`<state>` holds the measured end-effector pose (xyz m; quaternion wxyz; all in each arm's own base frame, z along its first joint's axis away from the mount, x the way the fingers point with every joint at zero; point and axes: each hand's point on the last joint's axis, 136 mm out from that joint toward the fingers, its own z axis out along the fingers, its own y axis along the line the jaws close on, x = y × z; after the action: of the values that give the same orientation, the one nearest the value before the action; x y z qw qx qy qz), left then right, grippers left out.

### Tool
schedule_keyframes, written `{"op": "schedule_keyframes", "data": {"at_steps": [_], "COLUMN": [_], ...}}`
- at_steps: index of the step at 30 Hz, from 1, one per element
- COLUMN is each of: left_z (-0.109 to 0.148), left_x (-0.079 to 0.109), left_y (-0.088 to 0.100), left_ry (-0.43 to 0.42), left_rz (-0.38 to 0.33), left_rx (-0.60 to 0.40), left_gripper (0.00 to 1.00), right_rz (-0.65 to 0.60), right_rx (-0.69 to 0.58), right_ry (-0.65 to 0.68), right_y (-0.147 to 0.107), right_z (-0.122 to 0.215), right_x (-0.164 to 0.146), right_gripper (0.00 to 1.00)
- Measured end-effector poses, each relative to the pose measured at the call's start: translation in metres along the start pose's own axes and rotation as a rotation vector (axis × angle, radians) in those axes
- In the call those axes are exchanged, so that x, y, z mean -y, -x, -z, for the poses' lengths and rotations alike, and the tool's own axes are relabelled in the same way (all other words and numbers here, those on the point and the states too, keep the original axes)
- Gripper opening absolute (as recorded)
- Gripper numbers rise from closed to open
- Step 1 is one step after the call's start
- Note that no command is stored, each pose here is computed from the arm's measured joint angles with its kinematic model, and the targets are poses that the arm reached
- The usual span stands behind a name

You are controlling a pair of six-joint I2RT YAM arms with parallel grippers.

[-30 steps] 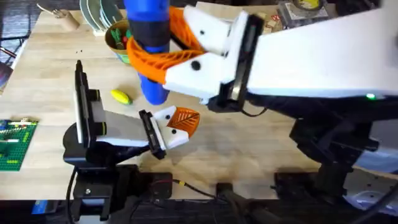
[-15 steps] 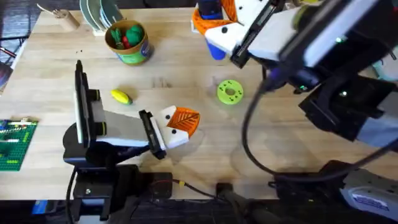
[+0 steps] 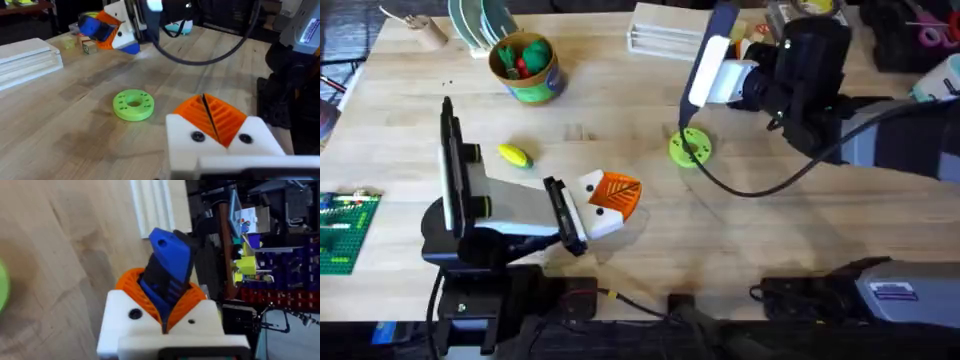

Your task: Pick up the gripper from the table and insert it into the empty holder that is missing its gripper. Then pick up a screw, insert it into the mounting hole, and use the screwdriver to tighten it. Finally, clean up the table by picking up the vegetable and placing it into the bucket.

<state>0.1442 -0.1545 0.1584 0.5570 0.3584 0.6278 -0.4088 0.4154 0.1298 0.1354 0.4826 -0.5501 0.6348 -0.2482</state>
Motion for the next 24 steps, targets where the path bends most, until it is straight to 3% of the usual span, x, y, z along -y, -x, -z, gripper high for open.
{"op": "schedule_keyframes", "data": {"at_steps": [6,12,14,19,24], "left_z": [0.000,0.000,0.000,0.000,0.000], "left_x": [0.000,0.000,0.000,0.000,0.000], "left_y": [0.000,0.000,0.000,0.000,0.000], "left_ry": [0.000,0.000,0.000,0.000,0.000], "left_rz": [0.000,0.000,0.000,0.000,0.000], "left_rx": [0.000,0.000,0.000,0.000,0.000], "left_gripper": [0.003,0.003,0.003,0.003,0.006], "right_rz": [0.112,0.169,0.177,0.186,0.143], "right_rx": [-0.053,-0.088,-0.099,-0.105,-0.120], "right_ry": [0.127,0.205,0.245,0.224,0.227], "right_y": [-0.020,-0.030,-0.032,-0.026,-0.026], "right_z": [-0.023,-0.027,-0.024,-0.026,-0.025], "right_x": [-0.048,-0.067,-0.077,-0.064,-0.064], "right_gripper": [0.023,0.033,0.245,0.942,0.991]}}
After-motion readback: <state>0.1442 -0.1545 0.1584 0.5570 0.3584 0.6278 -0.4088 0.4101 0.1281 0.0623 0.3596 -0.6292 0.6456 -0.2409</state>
